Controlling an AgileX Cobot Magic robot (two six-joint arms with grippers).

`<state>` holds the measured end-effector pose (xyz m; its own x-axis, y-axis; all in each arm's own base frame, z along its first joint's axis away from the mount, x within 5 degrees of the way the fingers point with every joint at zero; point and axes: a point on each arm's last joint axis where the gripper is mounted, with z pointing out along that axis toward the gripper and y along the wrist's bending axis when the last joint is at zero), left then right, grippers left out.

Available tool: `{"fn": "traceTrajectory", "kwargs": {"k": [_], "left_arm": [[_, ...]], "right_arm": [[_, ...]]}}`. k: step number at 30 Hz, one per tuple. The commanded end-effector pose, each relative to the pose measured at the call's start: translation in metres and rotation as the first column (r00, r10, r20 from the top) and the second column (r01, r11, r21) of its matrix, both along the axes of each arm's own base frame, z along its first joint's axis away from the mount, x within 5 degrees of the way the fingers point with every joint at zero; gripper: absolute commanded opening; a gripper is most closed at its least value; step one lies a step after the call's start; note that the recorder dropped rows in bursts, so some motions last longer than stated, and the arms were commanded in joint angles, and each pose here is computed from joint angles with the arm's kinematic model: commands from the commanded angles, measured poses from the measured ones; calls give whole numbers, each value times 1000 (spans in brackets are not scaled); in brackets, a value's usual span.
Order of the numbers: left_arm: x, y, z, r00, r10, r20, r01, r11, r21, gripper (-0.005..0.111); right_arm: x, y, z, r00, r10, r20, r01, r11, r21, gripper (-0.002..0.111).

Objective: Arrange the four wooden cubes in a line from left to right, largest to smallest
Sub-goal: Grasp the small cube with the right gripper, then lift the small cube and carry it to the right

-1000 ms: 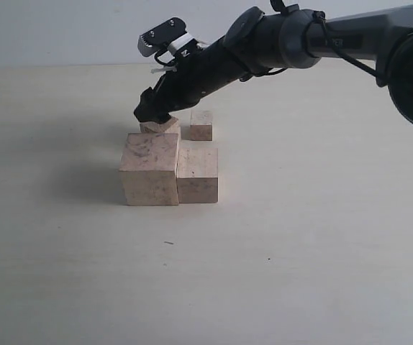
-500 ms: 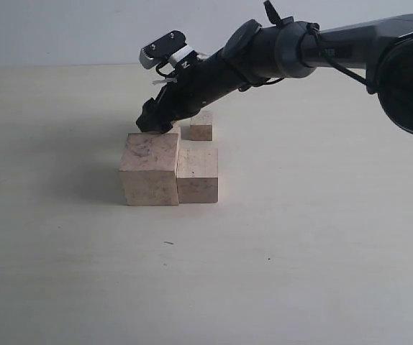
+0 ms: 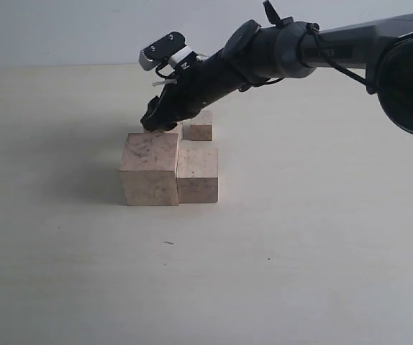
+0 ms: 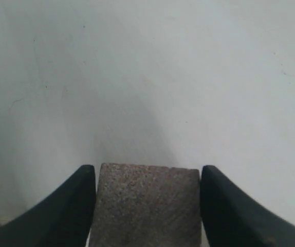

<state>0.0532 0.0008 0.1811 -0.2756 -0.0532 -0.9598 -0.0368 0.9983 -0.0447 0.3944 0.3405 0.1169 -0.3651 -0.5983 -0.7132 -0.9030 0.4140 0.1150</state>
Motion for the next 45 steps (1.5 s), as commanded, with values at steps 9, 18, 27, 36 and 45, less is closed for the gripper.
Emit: {"fn": "traceTrajectory", "kwargs": {"k": [9, 18, 27, 36, 45], "left_arm": [[0, 0, 0, 1000, 0, 15, 0, 1000, -3, 0], [0, 0, 0, 1000, 0, 15, 0, 1000, -3, 0], [0, 0, 0, 1000, 0, 15, 0, 1000, -3, 0], [0, 0, 0, 1000, 0, 15, 0, 1000, -3, 0], [0, 0, 0, 1000, 0, 15, 0, 1000, -3, 0]], "right_arm": [[-5, -14, 95, 986, 50, 156, -56, 998, 30, 0], [-22, -80, 145, 971, 233, 47, -212, 937, -276, 0], [-7, -154, 173, 973, 228, -13, -225, 948, -225, 0], [-10, -172, 141, 919, 393, 37, -389, 917, -87, 0], [-18, -168, 89, 916, 401, -17, -401, 915, -32, 0]]}}
